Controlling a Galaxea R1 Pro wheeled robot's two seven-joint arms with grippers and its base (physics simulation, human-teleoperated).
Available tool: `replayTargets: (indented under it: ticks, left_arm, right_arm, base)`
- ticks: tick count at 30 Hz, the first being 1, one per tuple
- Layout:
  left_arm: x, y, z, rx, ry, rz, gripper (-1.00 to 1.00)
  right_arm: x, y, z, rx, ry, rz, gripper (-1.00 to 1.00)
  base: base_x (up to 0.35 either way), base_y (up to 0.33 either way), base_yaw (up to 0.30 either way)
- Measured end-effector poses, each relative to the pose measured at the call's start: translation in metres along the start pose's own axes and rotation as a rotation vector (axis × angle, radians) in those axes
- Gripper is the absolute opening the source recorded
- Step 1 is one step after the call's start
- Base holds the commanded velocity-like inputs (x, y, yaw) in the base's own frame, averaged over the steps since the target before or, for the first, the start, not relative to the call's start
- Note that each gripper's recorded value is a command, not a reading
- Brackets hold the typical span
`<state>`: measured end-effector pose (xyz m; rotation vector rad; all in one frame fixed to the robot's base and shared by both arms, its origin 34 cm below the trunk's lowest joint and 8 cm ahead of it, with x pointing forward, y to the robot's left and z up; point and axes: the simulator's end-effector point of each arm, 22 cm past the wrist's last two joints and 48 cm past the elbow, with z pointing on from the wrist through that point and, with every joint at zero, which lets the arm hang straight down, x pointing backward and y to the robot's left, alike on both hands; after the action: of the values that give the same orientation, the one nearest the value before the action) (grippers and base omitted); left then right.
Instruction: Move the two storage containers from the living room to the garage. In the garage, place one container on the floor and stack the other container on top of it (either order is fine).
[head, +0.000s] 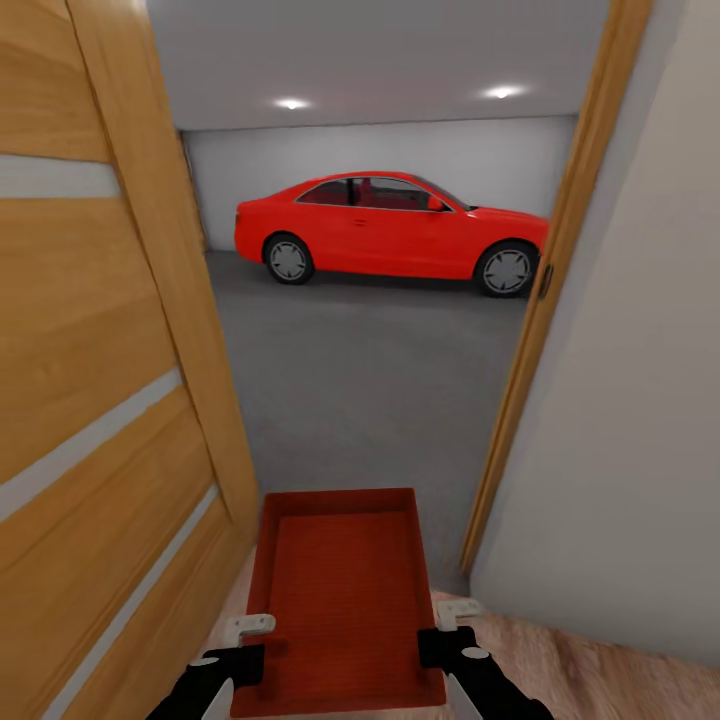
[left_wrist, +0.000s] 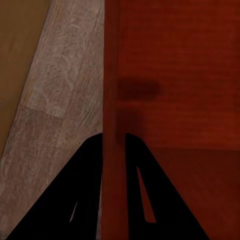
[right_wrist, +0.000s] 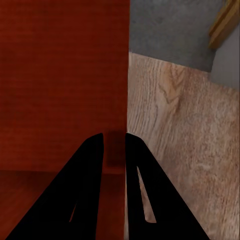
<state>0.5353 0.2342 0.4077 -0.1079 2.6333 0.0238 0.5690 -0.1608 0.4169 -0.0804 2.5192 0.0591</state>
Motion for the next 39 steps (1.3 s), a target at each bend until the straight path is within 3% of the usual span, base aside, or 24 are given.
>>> replayTargets:
  ticks: [8, 25, 39]
  left_arm:
    - [0.0002, -0.0001, 0.0002, 0.000, 0.000, 0.000, -1.00]
    - [0.0001, -0.0001, 0.0001, 0.000, 0.000, 0.000, -1.00]
    - [0.0002, -0.0001, 0.0001, 0.000, 0.000, -0.001, -1.00]
  right_arm:
    - [0.0001, -0.0001, 0.0001, 0.000, 0.000, 0.000, -1.00]
    - [0.0000, -0.0002, 0.0000, 0.000, 0.000, 0.000, -1.00]
    - [0.0000, -0.0001, 0.0000, 0.000, 0.000, 0.000, -1.00]
  base:
    - [0.040, 0.091, -0.058]
    - [0.014, 0.008, -0.227]
    - [0.154, 0.119, -0.026]
